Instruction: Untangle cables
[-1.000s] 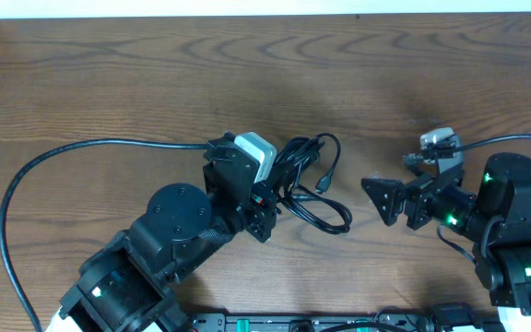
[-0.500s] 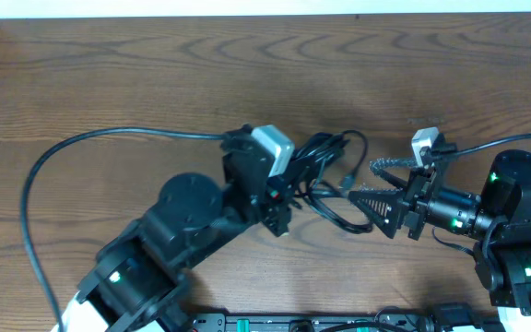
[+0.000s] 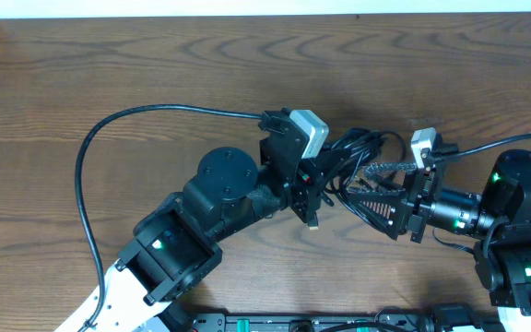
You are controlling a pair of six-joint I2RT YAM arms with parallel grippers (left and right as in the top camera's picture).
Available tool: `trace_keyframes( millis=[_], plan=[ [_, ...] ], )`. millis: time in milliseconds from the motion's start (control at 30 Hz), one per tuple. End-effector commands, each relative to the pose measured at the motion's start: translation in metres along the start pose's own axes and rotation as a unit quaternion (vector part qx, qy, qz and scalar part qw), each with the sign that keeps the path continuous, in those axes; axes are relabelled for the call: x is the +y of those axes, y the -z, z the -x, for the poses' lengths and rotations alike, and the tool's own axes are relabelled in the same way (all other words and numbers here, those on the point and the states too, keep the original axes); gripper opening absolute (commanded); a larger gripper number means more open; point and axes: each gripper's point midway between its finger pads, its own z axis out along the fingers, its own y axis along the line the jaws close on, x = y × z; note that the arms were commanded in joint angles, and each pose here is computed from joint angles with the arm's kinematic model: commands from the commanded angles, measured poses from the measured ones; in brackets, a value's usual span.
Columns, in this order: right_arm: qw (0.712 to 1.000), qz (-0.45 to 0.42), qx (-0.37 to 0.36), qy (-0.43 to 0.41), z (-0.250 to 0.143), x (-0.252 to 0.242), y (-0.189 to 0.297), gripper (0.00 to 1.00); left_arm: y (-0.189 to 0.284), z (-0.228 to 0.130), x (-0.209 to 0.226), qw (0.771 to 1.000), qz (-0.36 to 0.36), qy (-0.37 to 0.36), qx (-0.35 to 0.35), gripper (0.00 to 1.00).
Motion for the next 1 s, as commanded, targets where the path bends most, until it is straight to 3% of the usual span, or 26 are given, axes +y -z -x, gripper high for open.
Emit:
trace_keyframes(
  millis=[0,167,333,800,967],
  plan=[
    [1.0,0.006,0.0,-0.002,0.0,0.002,0.0,0.71,0.008,0.022,-0.019,0.999,-0.03,0.002,-0.028,0.08],
    [1.0,0.006,0.0,-0.002,0.0,0.002,0.0,0.68,0.007,0.02,-0.035,0.998,-0.052,-0.003,-0.029,0.08],
    [1.0,0.007,-0.001,0.001,0.001,0.002,0.0,0.55,0.005,0.019,-0.038,0.998,-0.056,-0.003,-0.026,0.07],
    [0.999,0.028,-0.007,0.031,0.006,0.01,0.0,0.63,-0.009,0.021,-0.041,0.997,-0.065,0.02,-0.033,0.07],
    [0.997,0.054,-0.01,0.051,0.01,0.02,0.001,0.48,-0.012,0.019,-0.041,0.997,-0.066,0.02,-0.03,0.07]
  ],
)
